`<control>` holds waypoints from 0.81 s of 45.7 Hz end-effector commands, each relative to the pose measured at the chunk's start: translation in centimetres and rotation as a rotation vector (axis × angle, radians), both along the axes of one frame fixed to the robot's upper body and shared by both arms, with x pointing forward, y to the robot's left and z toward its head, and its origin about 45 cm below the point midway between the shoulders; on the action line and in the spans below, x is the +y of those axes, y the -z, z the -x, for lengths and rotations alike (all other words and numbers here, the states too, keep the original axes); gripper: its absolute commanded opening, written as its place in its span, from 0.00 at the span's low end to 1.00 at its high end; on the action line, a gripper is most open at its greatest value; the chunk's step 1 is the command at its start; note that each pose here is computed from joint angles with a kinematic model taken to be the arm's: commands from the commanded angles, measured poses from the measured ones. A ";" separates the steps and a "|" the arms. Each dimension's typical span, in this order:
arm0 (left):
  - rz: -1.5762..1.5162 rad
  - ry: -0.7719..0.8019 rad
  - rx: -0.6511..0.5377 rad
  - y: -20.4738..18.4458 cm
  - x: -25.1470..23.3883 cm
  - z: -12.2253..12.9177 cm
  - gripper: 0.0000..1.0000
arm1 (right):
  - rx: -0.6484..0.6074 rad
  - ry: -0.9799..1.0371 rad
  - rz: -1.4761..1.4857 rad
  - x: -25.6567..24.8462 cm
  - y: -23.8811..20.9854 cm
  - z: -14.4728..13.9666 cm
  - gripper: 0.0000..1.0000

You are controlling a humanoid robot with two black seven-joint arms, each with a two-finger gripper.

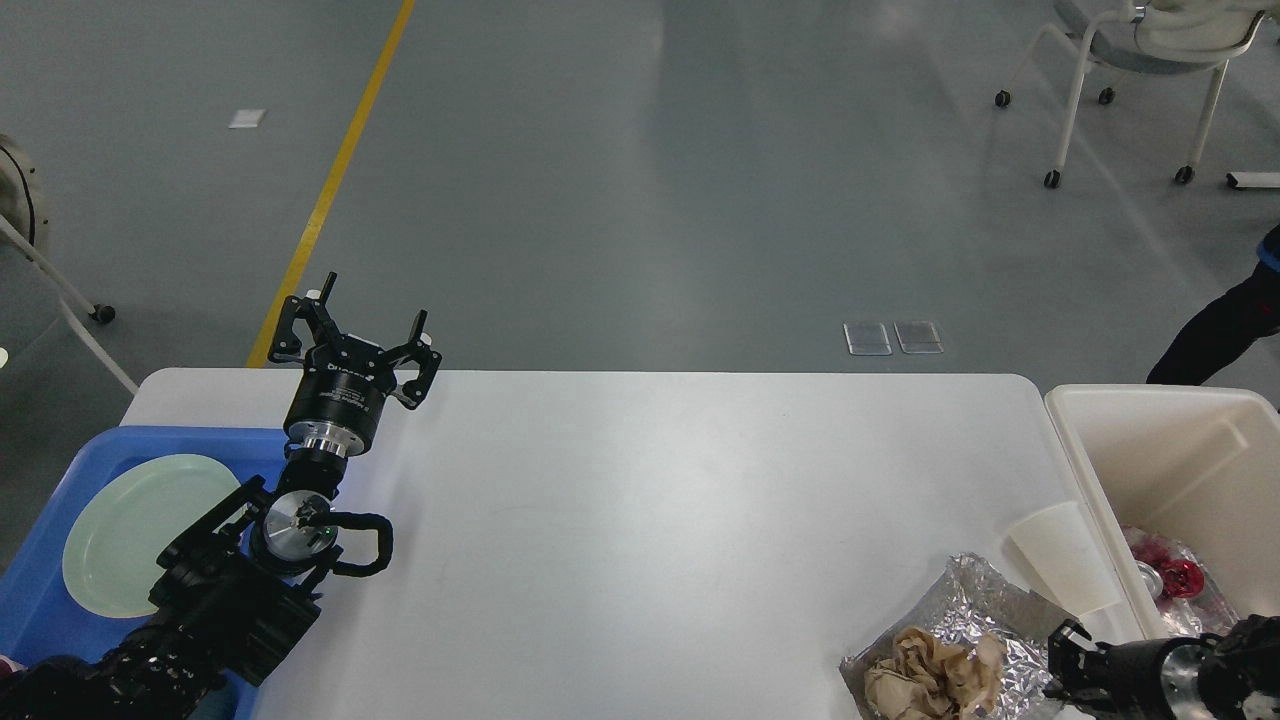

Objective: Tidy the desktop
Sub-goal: 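Grasp the foil tray edge with the right gripper and lift it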

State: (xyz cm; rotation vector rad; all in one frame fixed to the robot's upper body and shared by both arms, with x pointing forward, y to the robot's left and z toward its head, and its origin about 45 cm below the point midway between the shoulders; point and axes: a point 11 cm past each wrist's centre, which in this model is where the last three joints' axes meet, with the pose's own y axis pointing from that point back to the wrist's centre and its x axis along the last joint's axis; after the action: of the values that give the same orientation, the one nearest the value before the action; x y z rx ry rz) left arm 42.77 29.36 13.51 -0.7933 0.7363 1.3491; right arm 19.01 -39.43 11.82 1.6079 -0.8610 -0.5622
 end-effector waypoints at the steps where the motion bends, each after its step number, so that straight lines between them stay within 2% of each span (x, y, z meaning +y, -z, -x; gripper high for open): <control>1: 0.000 -0.001 0.000 0.0 0.0 0.0 0.99 | -0.018 -0.170 -0.062 0.5 -5.6 -3.2 0.00; 5: 0.000 -0.001 0.000 0.0 0.0 0.0 0.99 | -0.045 -0.320 -0.082 1.5 -11.1 -6.8 0.00; 11: 0.000 -0.001 0.000 0.0 0.0 0.0 0.99 | -0.098 -0.589 -0.115 7.4 -20.1 -11.6 0.00; 14: -0.001 0.001 0.001 0.0 0.0 0.0 0.99 | -0.111 -0.727 -0.083 11.0 -23.7 -12.8 0.00; 18: -0.001 0.001 0.001 0.0 0.0 0.0 0.99 | -0.106 -0.866 -0.017 14.9 -26.1 -13.1 0.00; 24: -0.001 0.001 0.001 0.0 0.0 0.0 0.99 | -0.069 -0.979 -0.008 18.3 -26.2 -12.3 0.00; 28: 0.000 0.002 -0.002 -0.1 -0.1 0.0 0.99 | -0.069 -0.968 0.005 18.2 -25.0 -12.6 0.00; 31: -0.001 0.001 0.001 0.0 0.0 0.0 0.99 | -0.083 -0.889 0.015 16.0 -22.6 -13.6 0.00; 37: 0.000 -0.001 0.000 0.0 0.0 0.0 0.99 | -0.110 -0.638 0.103 6.7 -17.8 -16.6 0.00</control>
State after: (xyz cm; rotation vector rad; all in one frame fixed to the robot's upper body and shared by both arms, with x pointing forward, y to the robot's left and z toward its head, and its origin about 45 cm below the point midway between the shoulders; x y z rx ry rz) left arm 42.77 29.34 13.50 -0.7921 0.7362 1.3484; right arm 33.56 -25.51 33.37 1.7907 -0.2098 0.1137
